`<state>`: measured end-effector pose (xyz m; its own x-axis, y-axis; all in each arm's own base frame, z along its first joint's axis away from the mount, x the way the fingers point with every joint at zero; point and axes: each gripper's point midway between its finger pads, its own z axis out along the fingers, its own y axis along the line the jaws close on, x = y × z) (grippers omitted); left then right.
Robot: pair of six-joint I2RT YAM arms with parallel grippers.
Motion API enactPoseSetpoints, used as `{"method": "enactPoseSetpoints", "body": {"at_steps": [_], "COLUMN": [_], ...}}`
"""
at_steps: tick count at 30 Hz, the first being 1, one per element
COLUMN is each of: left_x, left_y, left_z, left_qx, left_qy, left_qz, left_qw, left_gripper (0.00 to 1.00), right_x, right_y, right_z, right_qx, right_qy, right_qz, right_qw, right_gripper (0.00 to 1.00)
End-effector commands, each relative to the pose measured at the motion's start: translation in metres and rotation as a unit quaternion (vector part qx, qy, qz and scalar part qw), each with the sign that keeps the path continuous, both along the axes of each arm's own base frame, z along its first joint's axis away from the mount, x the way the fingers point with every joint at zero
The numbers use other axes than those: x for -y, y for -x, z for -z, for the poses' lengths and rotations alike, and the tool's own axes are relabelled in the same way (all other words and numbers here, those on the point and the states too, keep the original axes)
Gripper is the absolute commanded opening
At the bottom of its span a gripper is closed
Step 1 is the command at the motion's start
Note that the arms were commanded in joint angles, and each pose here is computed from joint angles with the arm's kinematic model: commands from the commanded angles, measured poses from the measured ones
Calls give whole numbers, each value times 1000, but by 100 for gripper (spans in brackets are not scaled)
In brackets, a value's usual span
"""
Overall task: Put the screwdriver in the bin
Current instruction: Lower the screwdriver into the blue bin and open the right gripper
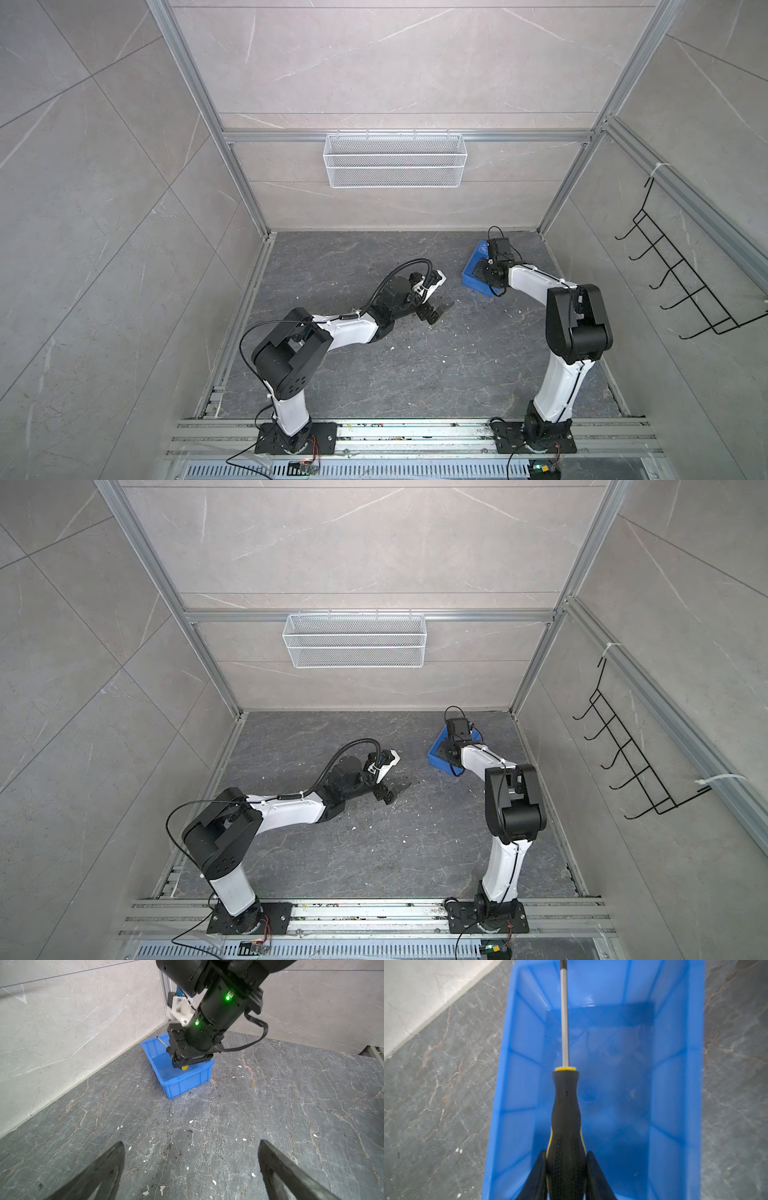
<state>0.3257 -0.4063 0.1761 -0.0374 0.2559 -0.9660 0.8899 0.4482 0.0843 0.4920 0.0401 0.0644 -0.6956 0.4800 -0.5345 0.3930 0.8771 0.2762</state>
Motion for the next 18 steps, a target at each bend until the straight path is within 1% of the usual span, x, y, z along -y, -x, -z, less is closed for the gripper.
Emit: {"method": "enactPoseSetpoints", "body": {"at_steps": [1, 2, 7, 10, 18], "left_x": [1, 1, 1, 1, -1], "left_y": [-2, -2, -1, -1, -1], "left_z": [-24, -26, -27, -27, -30], "left_qx": [27, 28, 31, 32, 34], "left_qy": [30, 30, 27, 28, 29], "left_qz": [-5, -5, -4, -4, -7], "left_qw": [999, 999, 999, 999, 999], "left_gripper": [100, 100, 100, 100, 100], "right_x": [0, 0, 2, 3, 4], "right_y": [-4, -4, -4, -5, -7], "right_z": [3, 3, -1, -5, -26], "right_qx": [-7, -8, -3, 3, 24], "right_qy": [-7, -7, 0, 3, 10], "right_qz": [8, 8, 8, 9, 3], "right_qw": [1000, 1000, 1000, 1000, 1000], "right_gripper": [0, 1, 14, 20, 36]}}
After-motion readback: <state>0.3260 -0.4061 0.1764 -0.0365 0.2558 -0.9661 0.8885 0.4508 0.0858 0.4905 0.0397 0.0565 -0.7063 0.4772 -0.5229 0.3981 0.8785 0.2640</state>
